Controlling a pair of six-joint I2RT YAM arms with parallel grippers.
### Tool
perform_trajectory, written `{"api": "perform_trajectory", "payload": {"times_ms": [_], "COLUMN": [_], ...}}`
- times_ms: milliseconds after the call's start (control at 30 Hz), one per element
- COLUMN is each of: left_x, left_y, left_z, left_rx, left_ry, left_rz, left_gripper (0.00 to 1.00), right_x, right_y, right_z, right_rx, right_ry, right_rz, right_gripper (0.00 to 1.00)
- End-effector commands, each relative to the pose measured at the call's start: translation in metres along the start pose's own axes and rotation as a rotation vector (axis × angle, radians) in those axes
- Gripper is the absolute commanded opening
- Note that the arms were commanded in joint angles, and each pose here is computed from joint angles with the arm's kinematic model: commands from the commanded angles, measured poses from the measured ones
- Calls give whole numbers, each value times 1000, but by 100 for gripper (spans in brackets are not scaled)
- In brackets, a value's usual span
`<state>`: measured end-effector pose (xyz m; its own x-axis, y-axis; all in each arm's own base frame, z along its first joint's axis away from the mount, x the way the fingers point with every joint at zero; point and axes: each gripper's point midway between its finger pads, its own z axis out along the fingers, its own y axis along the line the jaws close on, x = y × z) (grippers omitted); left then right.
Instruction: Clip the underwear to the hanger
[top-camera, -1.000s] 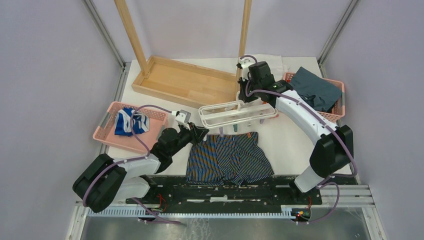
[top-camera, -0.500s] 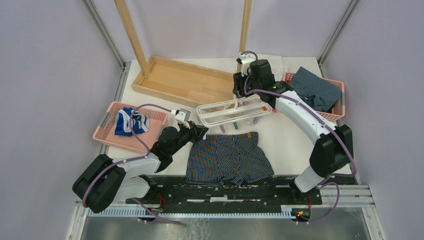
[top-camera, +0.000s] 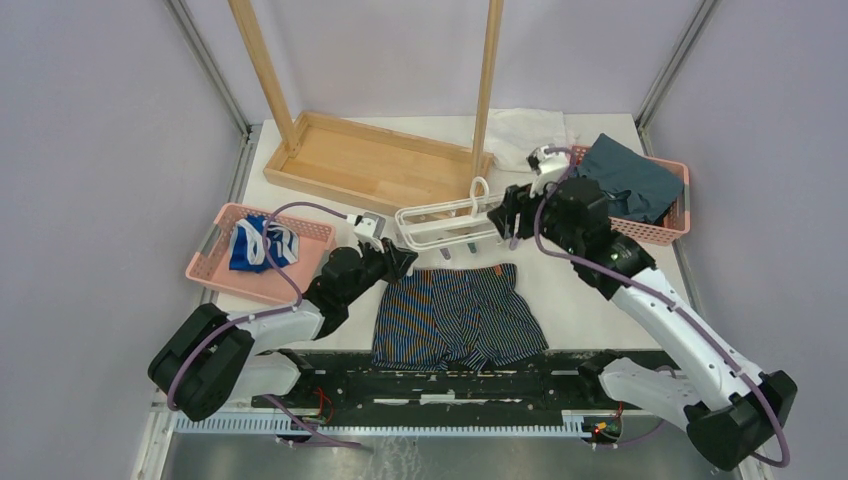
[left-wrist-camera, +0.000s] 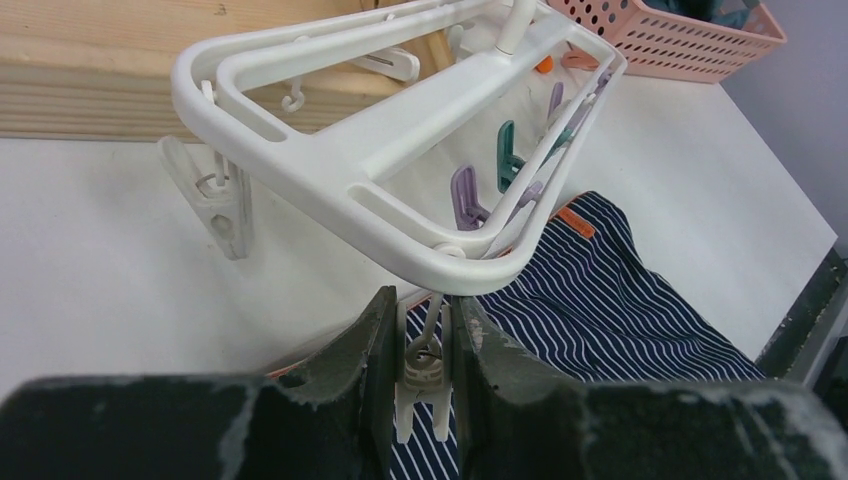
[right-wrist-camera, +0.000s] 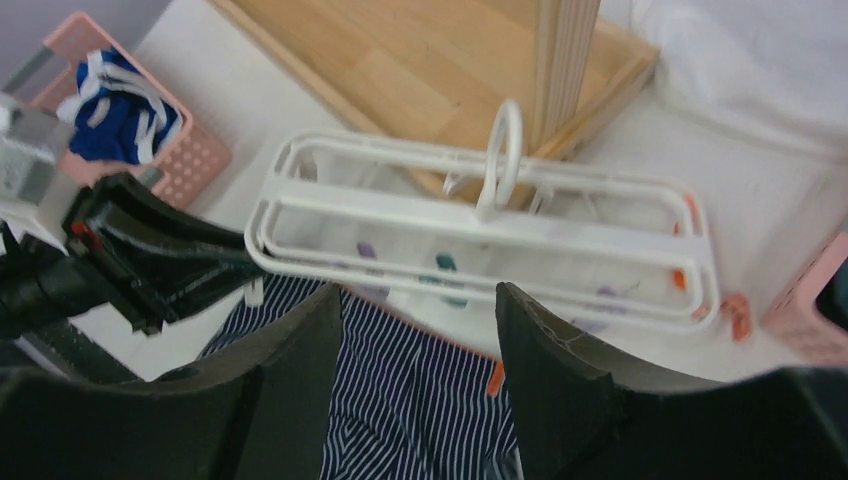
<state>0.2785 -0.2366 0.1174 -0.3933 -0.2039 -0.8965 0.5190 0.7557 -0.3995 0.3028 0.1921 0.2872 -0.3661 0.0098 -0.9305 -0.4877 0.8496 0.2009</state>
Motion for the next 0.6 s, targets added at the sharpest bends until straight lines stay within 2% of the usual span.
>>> {"api": "perform_trajectory", "payload": {"times_ms": [0, 100, 200, 267, 367, 567], "left_x": [-32, -36, -37, -38, -37, -36], "left_y": [7, 15, 21, 23, 27, 43], "left_z": [6, 6, 8, 9, 8, 6], "left_rx": [-48, -87, -116, -129, -151, -221], "left_ry": [-108, -131, -137, -134, -132, -138], "left_rz": [58, 81, 86, 79, 73, 66], "left_gripper": [3, 3, 3, 3, 3, 3], "right_x": [62, 98, 123, 128, 138, 150], "right_y": [5, 22, 54, 85, 111, 131], "right_z": [-9, -9, -3, 3, 19, 56], "right_rx": [76, 34, -127, -319, -504, -648], "right_ry": [99, 159, 220, 211, 167, 130], "right_rz": [114, 107, 31, -38, -118, -226], "right_gripper": [65, 65, 68, 72, 74, 76]}}
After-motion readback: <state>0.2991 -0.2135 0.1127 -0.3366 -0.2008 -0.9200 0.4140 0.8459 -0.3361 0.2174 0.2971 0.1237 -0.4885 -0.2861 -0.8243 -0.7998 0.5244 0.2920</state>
